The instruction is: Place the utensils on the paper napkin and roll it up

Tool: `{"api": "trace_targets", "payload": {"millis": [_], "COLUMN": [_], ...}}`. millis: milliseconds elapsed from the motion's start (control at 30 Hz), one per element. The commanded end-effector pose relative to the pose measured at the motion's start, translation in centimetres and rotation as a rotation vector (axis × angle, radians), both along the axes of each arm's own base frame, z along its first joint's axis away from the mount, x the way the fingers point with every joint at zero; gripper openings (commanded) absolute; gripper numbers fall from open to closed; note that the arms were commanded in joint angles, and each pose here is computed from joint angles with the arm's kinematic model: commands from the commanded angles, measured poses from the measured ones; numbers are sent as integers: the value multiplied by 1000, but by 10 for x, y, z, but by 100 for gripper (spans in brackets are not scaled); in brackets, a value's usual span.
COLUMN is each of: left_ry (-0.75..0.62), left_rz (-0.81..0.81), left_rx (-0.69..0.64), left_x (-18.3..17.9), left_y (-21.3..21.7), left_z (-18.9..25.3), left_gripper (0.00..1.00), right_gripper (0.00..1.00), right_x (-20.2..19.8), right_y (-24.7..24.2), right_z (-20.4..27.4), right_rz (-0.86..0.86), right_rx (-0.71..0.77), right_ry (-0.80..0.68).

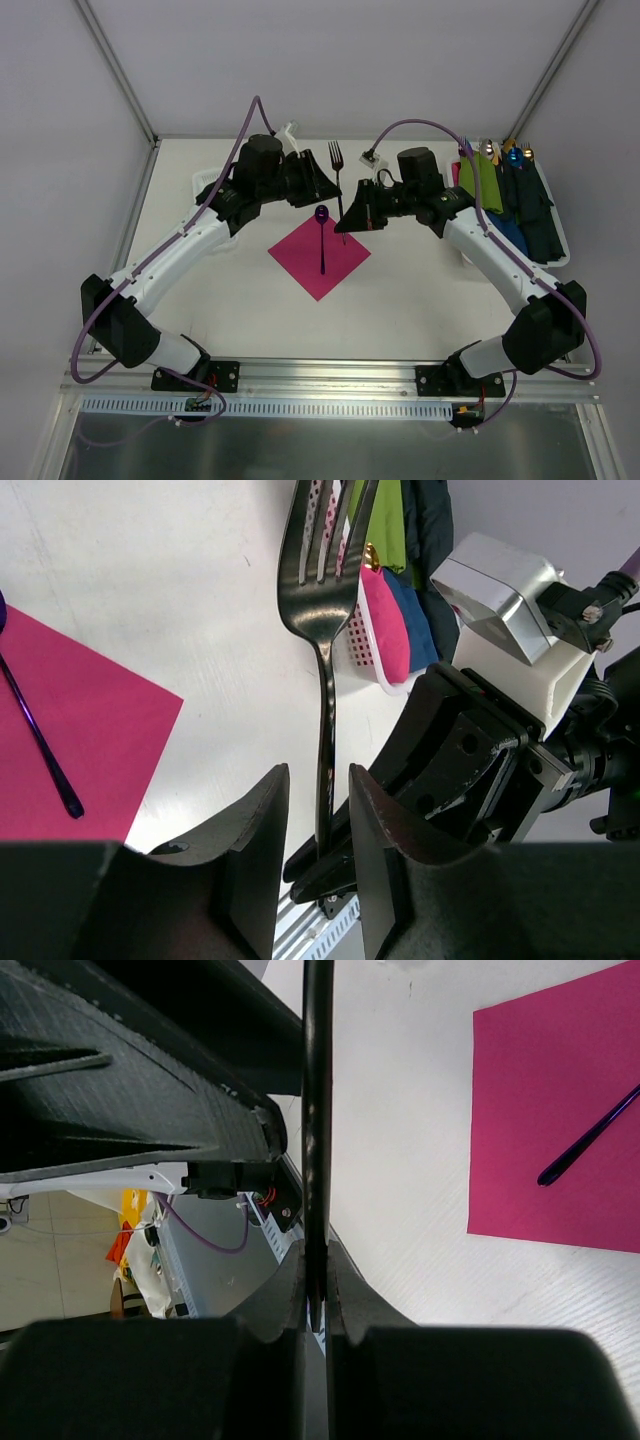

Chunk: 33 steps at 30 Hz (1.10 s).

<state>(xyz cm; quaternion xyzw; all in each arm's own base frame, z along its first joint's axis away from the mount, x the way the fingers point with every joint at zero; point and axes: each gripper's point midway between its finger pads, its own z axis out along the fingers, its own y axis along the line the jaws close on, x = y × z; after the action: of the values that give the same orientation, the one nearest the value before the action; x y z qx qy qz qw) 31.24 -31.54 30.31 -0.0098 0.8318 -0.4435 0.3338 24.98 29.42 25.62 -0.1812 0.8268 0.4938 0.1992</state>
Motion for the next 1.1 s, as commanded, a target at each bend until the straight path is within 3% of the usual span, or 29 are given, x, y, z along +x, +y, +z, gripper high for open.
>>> {"api": "trace_targets", "payload": {"millis": [0, 533, 700, 800, 833, 867, 900, 1000, 1067], "left_ry": [-61, -73, -78, -76, -76, -69, -60, -30, 3], "left_rz": [-5, -11, 5, 20, 18, 19, 21, 45, 67], "left_rx": [6, 14, 19, 28, 29, 35, 42, 92, 165], "left_x": [3, 9, 12, 14, 13, 14, 14, 18, 21], "left_y": [-2, -6, -5, -2, -2, -1, 0, 15, 31], "left_z": [17, 18, 18, 15, 15, 11, 7, -9, -27], "left_gripper": [30, 24, 4, 0, 0, 0, 0, 0, 0], "right_gripper": [0, 0, 0, 0, 5, 36, 52, 81, 92], "right_x": [0, -2, -2, -2, -1, 0, 1, 12, 21], "right_y": [4, 9, 9, 9, 9, 8, 7, -5, -20], "right_z": [18, 19, 20, 18, 16, 15, 15, 7, 0], "right_rz": [18, 53, 52, 55, 50, 49, 48, 13, -5], "right_rx": [26, 23, 23, 19, 13, 6, 0, -58, -92], "right_ry": [-62, -65, -68, -68, -64, -66, -71, -93, -92]}}
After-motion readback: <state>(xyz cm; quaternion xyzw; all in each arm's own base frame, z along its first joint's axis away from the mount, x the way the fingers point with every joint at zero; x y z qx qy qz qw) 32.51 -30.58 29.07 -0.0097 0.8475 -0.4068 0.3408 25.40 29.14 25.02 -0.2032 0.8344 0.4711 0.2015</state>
